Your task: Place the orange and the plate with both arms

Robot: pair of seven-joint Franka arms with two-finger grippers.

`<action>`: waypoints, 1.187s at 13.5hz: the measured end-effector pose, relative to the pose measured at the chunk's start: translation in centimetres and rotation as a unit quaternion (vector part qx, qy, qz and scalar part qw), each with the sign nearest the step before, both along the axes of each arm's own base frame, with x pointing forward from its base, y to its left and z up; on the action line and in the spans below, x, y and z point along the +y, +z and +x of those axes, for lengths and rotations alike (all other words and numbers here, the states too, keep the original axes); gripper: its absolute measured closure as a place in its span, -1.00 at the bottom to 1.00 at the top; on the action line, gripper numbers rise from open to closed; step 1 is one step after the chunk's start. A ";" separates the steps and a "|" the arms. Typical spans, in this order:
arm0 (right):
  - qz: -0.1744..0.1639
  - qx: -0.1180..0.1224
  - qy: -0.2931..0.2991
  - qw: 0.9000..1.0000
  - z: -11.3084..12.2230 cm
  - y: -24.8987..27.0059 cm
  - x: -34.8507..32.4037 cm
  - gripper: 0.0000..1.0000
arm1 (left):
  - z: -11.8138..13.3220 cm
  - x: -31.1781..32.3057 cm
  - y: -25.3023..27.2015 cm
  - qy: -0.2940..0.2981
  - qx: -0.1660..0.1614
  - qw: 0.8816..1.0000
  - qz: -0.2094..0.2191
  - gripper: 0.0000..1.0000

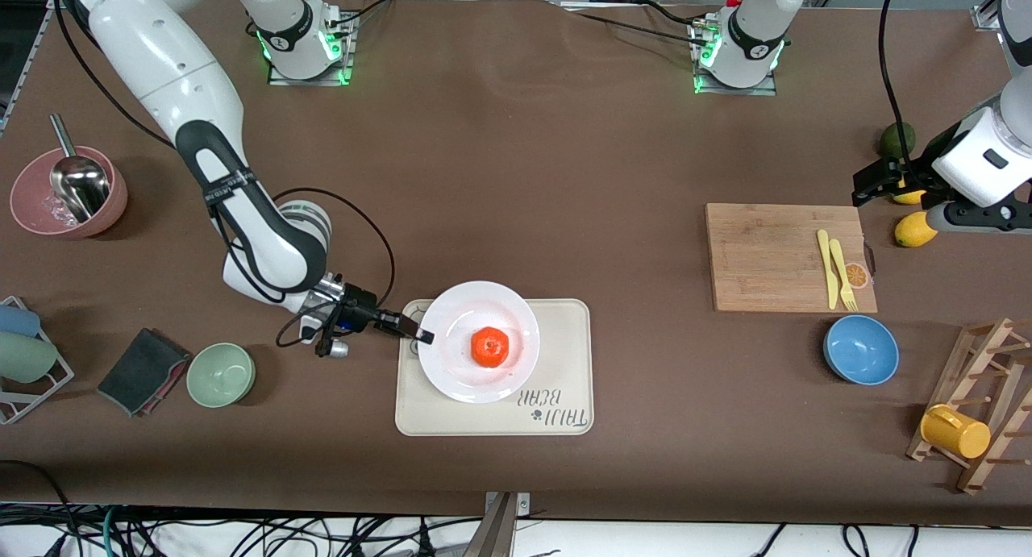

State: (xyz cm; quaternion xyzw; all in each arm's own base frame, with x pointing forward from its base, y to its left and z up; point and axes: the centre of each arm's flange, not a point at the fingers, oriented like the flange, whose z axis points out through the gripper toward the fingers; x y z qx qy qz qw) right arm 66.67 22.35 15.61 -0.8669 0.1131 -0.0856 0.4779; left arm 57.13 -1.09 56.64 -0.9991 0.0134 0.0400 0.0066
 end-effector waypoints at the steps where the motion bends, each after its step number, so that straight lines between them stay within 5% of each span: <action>1: -0.003 -0.003 -0.001 1.000 0.5 -0.6 -0.1 0.90 | 0.0 0.0 -0.1 0.000 0.002 1.000 0.000 -1.00; 8: -0.008 -0.003 0.002 1.000 0.6 -1.8 0.5 0.81 | 0.1 -0.1 -0.5 -0.001 0.007 1.000 0.000 -1.00; 13: -0.008 -0.013 -0.004 1.000 1.5 -1.1 0.0 -0.21 | 0.1 -0.1 -0.6 -0.001 0.008 1.000 0.001 -1.00; 16: -0.027 -0.051 0.020 0.998 3.1 2.3 -1.4 -0.91 | 0.1 -0.1 -0.6 -0.001 0.009 1.000 0.001 -1.00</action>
